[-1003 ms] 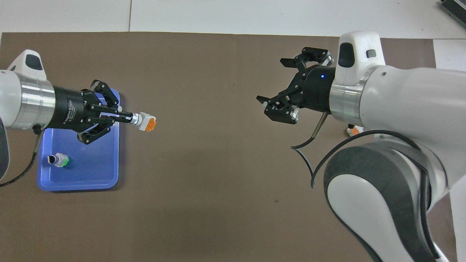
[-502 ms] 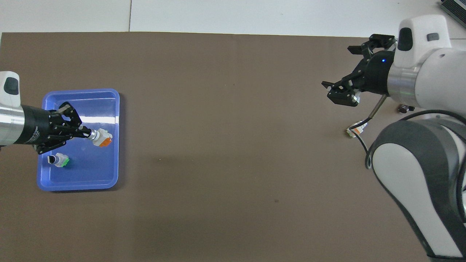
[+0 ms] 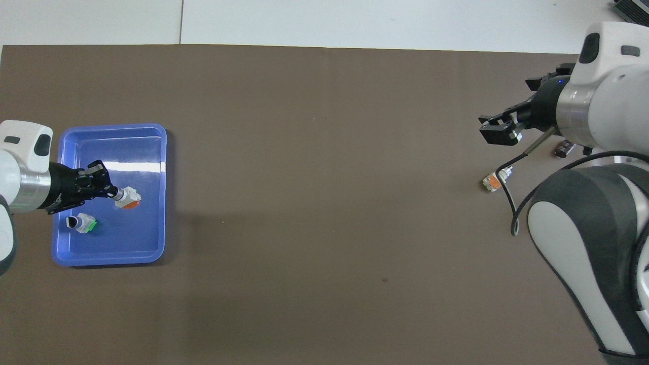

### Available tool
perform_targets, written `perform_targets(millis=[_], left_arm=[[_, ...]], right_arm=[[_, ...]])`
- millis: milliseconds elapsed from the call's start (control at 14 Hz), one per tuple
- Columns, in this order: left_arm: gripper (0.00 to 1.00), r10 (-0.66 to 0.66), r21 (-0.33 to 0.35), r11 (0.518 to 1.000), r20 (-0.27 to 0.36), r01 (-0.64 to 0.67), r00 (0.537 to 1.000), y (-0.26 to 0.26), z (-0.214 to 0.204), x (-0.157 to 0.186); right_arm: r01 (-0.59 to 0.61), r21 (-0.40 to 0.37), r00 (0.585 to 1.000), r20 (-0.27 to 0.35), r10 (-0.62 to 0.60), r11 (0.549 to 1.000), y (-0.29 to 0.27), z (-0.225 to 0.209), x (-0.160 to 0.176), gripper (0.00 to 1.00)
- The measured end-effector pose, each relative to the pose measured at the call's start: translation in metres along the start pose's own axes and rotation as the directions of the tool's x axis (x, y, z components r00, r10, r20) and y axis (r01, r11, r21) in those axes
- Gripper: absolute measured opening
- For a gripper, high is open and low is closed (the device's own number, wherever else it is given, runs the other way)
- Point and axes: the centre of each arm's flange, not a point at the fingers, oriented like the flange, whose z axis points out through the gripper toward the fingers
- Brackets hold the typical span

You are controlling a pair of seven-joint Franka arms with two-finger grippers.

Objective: Turn and place switch with both arms
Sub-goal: 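Lower the switch into the blue tray while the right gripper retracts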

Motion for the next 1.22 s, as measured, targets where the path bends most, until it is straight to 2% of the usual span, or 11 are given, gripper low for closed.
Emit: perform_targets(millis=[215, 645, 931, 1146, 1218], left_arm=[[0.10, 0.054, -0.005, 0.999, -0.032, -0.054, 0.998, -0.026, 0.034, 0.009], [0.10, 0.159, -0.001, 0.987, -0.041, -0.159, 0.987, -0.062, 0.075, 0.016], [0.10, 0.206, 0.009, 0.979, -0.049, -0.206, 0.977, -0.079, 0.085, 0.015], [0.10, 0.229, 0.011, 0.973, -0.050, -0.229, 0.972, -0.081, 0.084, 0.016], [0.18, 0.236, 0.011, 0.972, -0.051, -0.236, 0.970, -0.079, 0.083, 0.016]], right_arm=[[-0.106, 0.002, 0.994, 0.024, 0.106, 0.994, 0.003, -0.007, -0.001, 1.00], [-0.193, -0.026, 0.979, 0.061, 0.195, 0.981, 0.010, -0.008, -0.006, 1.00], [-0.218, -0.037, 0.972, 0.082, 0.220, 0.975, 0.020, -0.009, -0.014, 1.00], [-0.305, -0.052, 0.938, 0.153, 0.309, 0.951, 0.050, -0.021, -0.035, 1.00], [-0.354, -0.064, 0.916, 0.175, 0.360, 0.933, 0.063, -0.031, -0.044, 1.00]])
